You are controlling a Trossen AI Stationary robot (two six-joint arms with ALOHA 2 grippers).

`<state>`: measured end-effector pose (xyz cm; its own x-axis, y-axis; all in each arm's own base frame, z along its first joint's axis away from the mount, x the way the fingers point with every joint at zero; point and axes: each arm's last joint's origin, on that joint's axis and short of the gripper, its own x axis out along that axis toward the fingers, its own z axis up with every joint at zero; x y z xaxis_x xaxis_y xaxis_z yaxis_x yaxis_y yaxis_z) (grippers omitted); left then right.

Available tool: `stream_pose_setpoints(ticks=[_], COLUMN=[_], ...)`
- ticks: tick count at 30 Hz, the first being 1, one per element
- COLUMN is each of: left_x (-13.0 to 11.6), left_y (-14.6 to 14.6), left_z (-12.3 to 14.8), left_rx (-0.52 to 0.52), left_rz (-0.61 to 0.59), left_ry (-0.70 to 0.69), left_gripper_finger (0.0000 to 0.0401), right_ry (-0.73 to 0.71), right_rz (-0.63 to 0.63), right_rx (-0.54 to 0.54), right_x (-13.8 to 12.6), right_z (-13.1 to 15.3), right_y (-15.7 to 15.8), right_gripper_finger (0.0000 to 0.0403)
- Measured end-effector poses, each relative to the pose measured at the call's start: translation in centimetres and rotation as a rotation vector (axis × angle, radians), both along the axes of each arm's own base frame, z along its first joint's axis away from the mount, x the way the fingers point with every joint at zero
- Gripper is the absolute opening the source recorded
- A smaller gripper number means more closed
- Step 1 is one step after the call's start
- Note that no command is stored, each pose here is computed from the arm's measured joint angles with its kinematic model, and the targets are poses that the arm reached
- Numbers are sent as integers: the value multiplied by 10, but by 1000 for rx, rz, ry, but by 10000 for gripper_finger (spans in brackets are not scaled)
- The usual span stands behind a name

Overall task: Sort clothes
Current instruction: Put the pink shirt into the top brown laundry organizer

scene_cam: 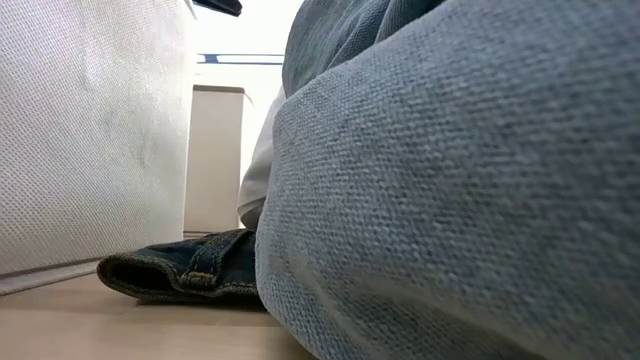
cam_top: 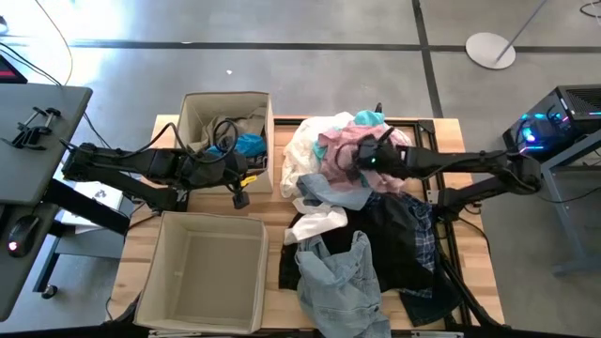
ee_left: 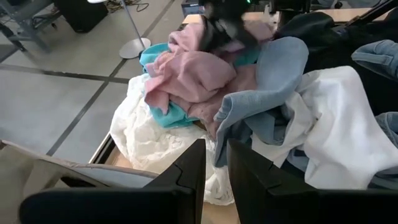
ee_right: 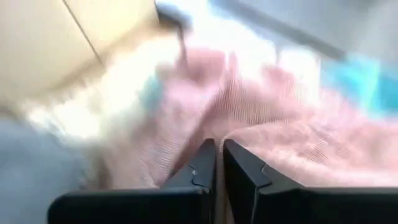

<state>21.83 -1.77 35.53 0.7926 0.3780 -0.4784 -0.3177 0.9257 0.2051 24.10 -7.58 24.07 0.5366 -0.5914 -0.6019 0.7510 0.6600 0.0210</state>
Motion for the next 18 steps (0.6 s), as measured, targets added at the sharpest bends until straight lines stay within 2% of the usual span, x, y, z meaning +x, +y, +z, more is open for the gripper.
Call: stream_pose_setpoints(ticks=[6, 10, 13, 15, 18], left_x=[2, 15, 24, 29, 33], left_y=[0, -4, -6, -8, -8], left_z=[-1, -4, -15, -24, -38], left_rx=[42, 88, 106, 108, 113], left_rz=[-27, -109, -182, -211, -219], left_ry=[17, -11, -43, -52, -55], left_gripper_finger=[56, 56, 56, 56, 56], right_ry=[-312, -489, -484, -431, -268], right_rz=[195, 459, 570, 556, 461], right_rx=[-272, -386, -357, -294, -209], right_x=[9, 6, 2, -1, -6], right_z=[89, 138, 153, 153, 139], right_y=[10, 27, 36, 38, 34], right_gripper_finger=[4, 2, 2, 4, 5])
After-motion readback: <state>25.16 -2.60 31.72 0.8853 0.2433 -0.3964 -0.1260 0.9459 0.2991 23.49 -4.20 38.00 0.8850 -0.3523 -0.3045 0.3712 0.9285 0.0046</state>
